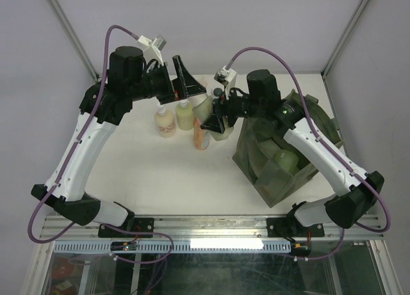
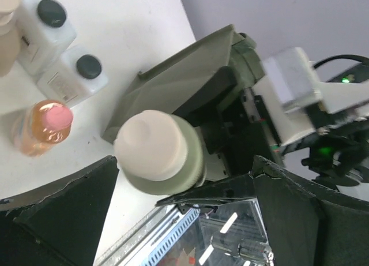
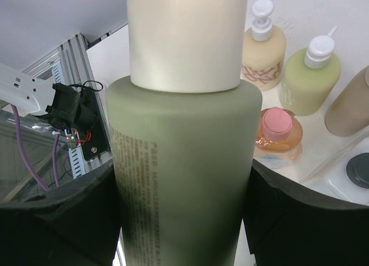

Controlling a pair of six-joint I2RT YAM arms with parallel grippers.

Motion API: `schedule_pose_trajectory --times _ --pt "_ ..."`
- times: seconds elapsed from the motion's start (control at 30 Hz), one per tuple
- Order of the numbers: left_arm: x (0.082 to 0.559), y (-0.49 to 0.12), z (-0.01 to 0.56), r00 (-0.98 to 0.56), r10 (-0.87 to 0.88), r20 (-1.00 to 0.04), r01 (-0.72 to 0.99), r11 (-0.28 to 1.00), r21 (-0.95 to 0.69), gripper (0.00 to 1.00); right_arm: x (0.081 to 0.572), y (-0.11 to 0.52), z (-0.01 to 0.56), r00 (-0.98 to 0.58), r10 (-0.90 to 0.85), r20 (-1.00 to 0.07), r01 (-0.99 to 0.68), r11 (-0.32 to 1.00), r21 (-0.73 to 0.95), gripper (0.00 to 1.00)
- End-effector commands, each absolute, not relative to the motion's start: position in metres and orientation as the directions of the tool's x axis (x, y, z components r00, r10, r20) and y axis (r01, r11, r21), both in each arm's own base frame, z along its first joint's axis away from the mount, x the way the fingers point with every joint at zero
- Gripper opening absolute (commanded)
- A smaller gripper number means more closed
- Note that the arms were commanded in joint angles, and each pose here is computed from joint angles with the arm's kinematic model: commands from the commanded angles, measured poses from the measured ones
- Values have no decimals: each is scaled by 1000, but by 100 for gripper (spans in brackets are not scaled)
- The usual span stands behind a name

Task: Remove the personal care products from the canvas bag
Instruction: Place the care product at the center of the board.

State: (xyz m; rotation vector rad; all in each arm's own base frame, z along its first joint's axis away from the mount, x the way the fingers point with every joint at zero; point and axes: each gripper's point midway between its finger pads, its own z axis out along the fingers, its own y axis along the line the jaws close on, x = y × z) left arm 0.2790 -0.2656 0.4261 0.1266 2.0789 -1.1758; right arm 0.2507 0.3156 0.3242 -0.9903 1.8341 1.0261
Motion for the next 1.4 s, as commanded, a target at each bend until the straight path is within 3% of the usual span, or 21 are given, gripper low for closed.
schedule_pose_trajectory --times 0.0,0.23,0.4,0.7,0.8,0.9,0.97,1.17,1.27,1.37 --pt "281 -246 417 -751 -306 -585 298 634 -714 99 251 324 406 -127 -76 -989 -952 291 100 0" --pt "268 -277 393 -858 -114 -501 377 522 -765 99 252 329 410 -111 -68 -991 -957 276 89 0" --pt "258 -292 389 -886 -72 -459 394 407 -824 99 251 336 412 -108 -69 -992 -962 258 86 0" --pt "262 -293 373 -902 -69 -426 360 422 -832 92 251 339 409 -104 -84 -991 -966 245 81 0" --pt "263 -293 373 -901 -70 -429 362 423 -831 83 250 340 409 -103 -87 -991 -967 242 80 0" --pt "264 -292 379 -891 -85 -447 372 428 -824 52 250 341 405 -107 -96 -990 -966 247 80 0" --pt "265 -291 384 -880 -95 -466 386 432 -816 41 251 340 402 -111 -103 -988 -963 255 82 2" --pt "266 -285 396 -852 -127 -508 411 439 -799 21 253 337 388 -149 -133 -980 -953 282 107 24" --pt "268 -279 402 -828 -154 -539 424 456 -782 3 256 332 383 -168 -135 -977 -938 326 116 55" --pt "270 -266 408 -788 -199 -582 430 499 -753 0 257 324 383 -172 -137 -975 -924 366 111 85"
